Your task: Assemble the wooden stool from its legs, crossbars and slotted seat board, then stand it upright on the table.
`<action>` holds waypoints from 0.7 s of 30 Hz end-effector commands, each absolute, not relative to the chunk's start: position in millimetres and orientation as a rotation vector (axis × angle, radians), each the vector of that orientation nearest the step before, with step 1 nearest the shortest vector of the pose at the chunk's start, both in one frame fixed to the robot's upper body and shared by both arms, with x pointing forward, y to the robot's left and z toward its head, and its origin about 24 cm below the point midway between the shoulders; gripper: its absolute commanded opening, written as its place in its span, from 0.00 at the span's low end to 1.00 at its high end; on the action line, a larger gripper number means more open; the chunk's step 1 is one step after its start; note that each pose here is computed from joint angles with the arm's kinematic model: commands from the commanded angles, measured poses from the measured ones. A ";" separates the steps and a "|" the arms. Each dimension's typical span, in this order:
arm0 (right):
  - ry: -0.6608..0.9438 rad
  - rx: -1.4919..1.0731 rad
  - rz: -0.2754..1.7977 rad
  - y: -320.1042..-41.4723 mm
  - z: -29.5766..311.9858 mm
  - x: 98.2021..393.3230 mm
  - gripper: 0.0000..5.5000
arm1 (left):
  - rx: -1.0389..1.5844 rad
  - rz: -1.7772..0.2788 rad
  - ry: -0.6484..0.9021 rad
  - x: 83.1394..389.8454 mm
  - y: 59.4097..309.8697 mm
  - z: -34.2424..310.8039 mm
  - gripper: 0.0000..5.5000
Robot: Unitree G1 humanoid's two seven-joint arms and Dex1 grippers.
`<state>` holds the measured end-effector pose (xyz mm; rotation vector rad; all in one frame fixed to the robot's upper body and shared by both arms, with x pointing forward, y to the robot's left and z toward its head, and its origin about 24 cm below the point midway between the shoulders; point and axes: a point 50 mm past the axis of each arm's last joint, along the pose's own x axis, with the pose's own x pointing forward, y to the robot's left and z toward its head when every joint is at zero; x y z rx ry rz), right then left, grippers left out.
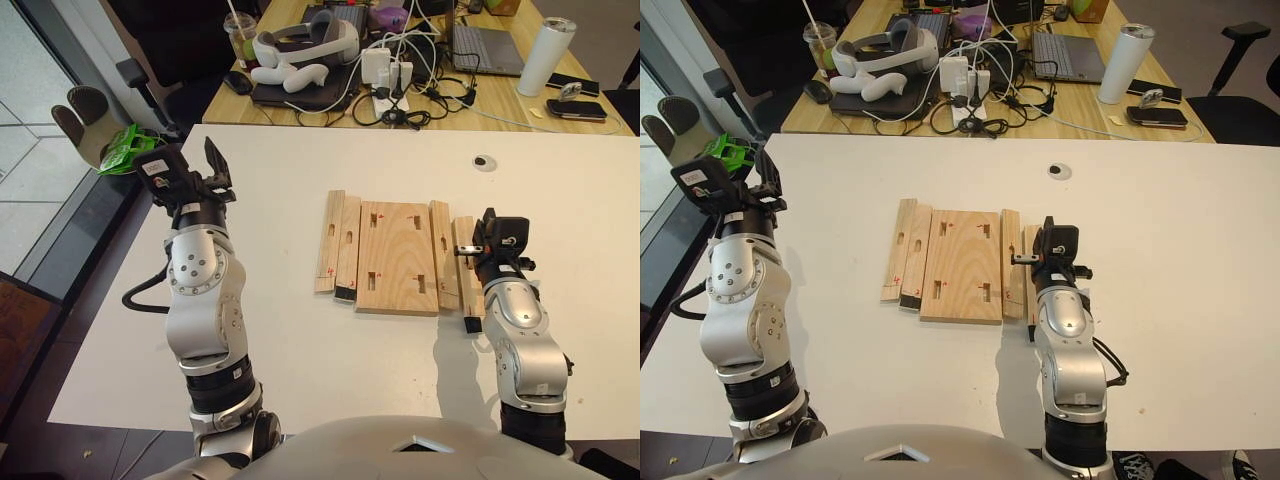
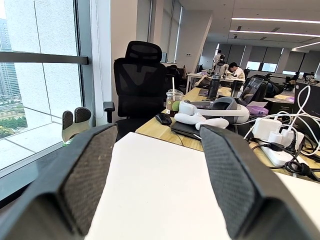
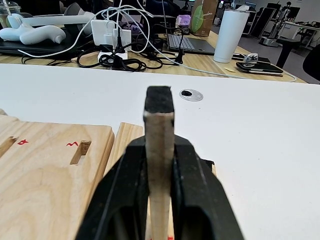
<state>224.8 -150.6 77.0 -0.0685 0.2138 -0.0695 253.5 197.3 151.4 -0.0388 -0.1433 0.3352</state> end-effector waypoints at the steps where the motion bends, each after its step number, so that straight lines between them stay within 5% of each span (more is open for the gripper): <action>1: 0.271 -0.069 -0.077 -150.6 67.1 223.5 0.07 | -0.034 0.340 -0.151 255.0 197.5 153.8 0.55; 21: 0.252 -0.033 -0.108 -143.3 63.7 236.0 0.07 | -0.032 0.344 -0.154 255.8 199.1 154.3 0.55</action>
